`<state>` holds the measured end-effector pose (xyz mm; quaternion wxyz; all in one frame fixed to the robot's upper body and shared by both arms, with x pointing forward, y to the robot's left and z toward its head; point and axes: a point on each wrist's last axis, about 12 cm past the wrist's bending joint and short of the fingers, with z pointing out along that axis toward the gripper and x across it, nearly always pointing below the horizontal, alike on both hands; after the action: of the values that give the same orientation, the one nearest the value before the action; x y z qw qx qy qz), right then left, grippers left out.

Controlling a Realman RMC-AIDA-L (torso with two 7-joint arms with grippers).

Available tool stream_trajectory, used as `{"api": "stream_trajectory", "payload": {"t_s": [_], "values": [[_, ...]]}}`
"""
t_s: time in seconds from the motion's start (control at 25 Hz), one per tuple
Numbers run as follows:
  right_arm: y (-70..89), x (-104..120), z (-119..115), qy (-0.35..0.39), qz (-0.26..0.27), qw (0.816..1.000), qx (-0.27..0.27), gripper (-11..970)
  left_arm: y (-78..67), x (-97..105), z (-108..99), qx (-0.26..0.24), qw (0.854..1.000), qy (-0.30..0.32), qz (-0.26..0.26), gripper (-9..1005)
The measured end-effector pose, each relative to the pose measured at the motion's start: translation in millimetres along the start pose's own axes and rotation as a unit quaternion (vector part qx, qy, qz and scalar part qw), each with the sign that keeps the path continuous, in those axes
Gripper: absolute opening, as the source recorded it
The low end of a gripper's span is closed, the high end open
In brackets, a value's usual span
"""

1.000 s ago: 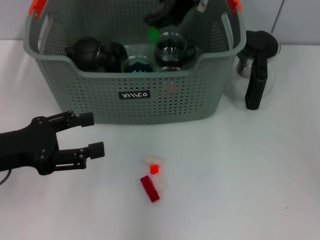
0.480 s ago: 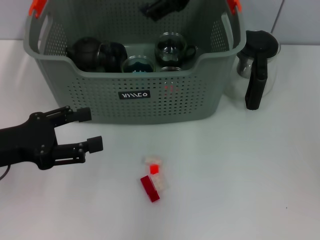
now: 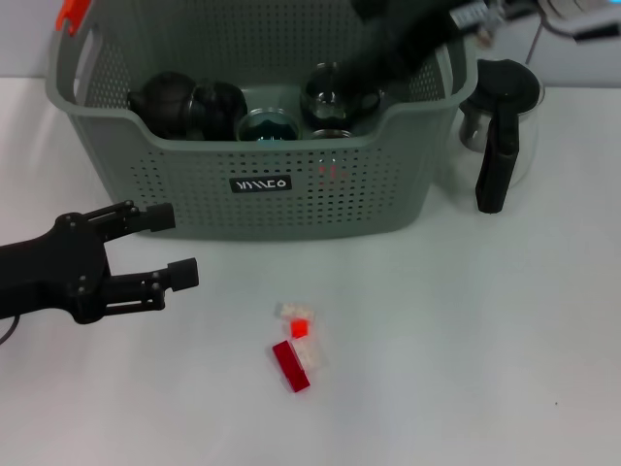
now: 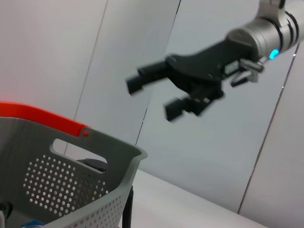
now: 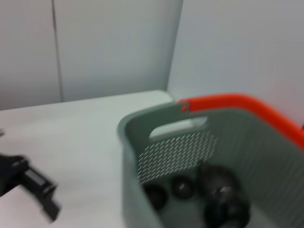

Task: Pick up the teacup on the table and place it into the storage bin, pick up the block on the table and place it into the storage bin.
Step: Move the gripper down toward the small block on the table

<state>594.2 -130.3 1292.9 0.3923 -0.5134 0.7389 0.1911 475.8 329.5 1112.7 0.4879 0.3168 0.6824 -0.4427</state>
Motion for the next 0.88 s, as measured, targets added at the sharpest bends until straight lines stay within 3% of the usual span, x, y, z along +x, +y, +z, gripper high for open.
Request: {"api": "stream_trajectory", "payload": {"t_s": [0.36,0.88], "values": [[14.1,33.2,-3.5,0.044,0.053,0.995,-0.069,938,0.3,-0.9,1.1,0.001,1.000,-0.002,0.003,889],[10.8,69.1,21.4,0.109,0.128,0.980,-0.110,926,-1.2,2.6,5.1,0.013,1.000,0.006,0.001,888]]}}
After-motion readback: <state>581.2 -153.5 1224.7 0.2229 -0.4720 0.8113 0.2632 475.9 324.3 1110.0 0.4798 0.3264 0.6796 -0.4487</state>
